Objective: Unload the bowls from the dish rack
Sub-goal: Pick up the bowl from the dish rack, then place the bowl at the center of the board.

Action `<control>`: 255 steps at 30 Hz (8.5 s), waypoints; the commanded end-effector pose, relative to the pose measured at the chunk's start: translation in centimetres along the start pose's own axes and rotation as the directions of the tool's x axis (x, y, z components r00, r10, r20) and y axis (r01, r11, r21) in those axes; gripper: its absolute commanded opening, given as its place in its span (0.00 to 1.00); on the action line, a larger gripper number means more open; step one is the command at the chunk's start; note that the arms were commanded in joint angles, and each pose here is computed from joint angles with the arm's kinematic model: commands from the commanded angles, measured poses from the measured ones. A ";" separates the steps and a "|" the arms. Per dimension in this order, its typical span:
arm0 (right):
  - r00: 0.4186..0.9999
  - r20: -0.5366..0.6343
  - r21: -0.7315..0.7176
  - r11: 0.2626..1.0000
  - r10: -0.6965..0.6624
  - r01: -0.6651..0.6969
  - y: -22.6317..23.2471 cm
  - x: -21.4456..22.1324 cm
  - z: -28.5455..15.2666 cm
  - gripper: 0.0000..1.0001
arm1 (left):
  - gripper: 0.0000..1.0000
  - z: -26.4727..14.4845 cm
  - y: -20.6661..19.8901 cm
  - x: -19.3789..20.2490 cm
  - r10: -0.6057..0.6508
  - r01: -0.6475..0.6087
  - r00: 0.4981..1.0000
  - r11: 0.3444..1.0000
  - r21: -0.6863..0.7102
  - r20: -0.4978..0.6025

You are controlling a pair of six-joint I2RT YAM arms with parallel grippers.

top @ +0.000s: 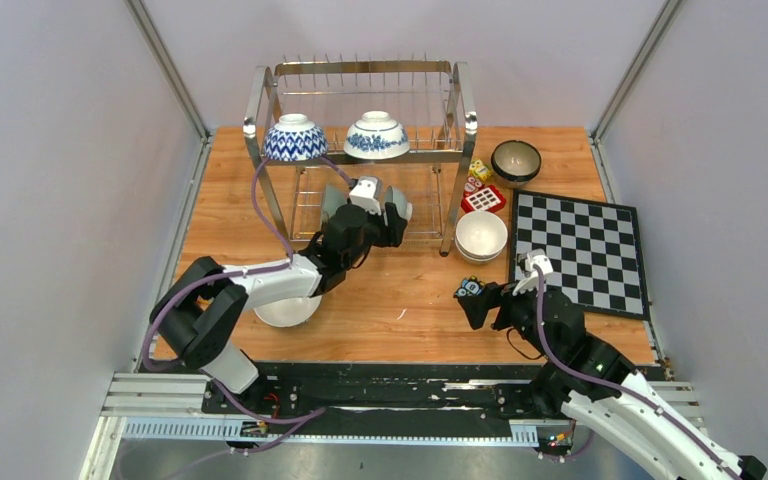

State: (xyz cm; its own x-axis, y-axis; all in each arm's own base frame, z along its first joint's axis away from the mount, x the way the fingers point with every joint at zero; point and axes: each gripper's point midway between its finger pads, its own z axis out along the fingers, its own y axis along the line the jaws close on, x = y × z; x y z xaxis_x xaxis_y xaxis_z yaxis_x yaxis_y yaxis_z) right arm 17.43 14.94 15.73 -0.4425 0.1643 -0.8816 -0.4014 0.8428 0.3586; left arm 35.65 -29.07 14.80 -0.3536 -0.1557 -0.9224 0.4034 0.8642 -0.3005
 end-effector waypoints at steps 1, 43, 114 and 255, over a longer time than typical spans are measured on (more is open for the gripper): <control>1.000 -0.018 0.000 1.000 0.008 -0.008 -0.2 0.8 -0.3 0.89 | 0.63 1.9 -0.2 -1.1 0.018 -0.018 1.000 1.000 0.012 0.024; 0.999 -0.025 0.019 1.000 0.025 -0.025 -0.7 1.4 -0.4 0.90 | 0.00 4.4 0.8 2.6 -0.097 0.091 0.995 0.981 0.172 0.022; 0.995 0.075 0.028 0.997 0.067 -0.069 -0.7 -1.4 -1.7 0.89 | 0.00 -11.1 -3.2 -7.2 -0.536 0.382 0.833 0.737 0.558 0.137; 0.928 -0.365 0.202 0.968 -0.069 0.151 4.1 3.2 0.3 0.03 | 1.00 -21.4 -8.3 4.3 -0.349 0.346 0.925 0.937 -0.046 -0.152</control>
State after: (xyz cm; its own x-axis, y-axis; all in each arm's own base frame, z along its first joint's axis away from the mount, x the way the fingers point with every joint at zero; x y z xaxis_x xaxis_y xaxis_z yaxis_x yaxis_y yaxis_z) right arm 13.50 18.67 13.70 -0.6802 -0.2372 -0.6935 -0.4074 0.9090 0.0886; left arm 11.28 -27.13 19.33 -0.4190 -0.0923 -0.9033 0.5468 0.7686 -0.3321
